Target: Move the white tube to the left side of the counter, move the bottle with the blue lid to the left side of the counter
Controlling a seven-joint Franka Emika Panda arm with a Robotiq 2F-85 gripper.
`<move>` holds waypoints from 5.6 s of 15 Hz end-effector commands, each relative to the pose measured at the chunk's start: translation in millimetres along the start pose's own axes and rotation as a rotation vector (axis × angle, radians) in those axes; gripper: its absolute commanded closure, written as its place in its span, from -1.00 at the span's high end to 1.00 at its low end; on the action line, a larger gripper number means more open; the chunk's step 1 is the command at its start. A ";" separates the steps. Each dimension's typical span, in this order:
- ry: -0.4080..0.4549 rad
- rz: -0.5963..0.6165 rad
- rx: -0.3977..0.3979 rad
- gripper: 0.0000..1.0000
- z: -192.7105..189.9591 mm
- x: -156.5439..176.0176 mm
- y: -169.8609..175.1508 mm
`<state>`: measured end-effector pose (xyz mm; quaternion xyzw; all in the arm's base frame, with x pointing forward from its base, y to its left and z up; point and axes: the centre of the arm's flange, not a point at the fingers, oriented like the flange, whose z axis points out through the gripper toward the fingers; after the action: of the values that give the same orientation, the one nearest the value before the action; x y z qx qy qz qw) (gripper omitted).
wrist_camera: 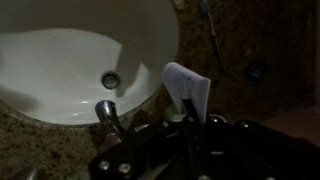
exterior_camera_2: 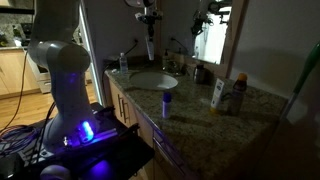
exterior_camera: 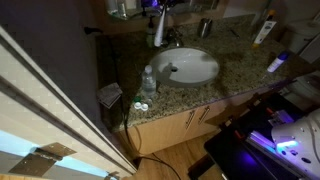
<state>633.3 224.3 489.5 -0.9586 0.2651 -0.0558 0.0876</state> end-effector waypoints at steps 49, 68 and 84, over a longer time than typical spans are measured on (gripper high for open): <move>-0.087 0.055 -0.196 1.00 -102.6 -10.3 56.6; 0.047 0.194 -0.057 1.00 -135.6 -49.4 249.6; 0.045 0.437 -0.155 1.00 -141.8 -114.5 410.4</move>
<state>310.8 -71.7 554.4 -0.8916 0.4507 -0.0355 0.0237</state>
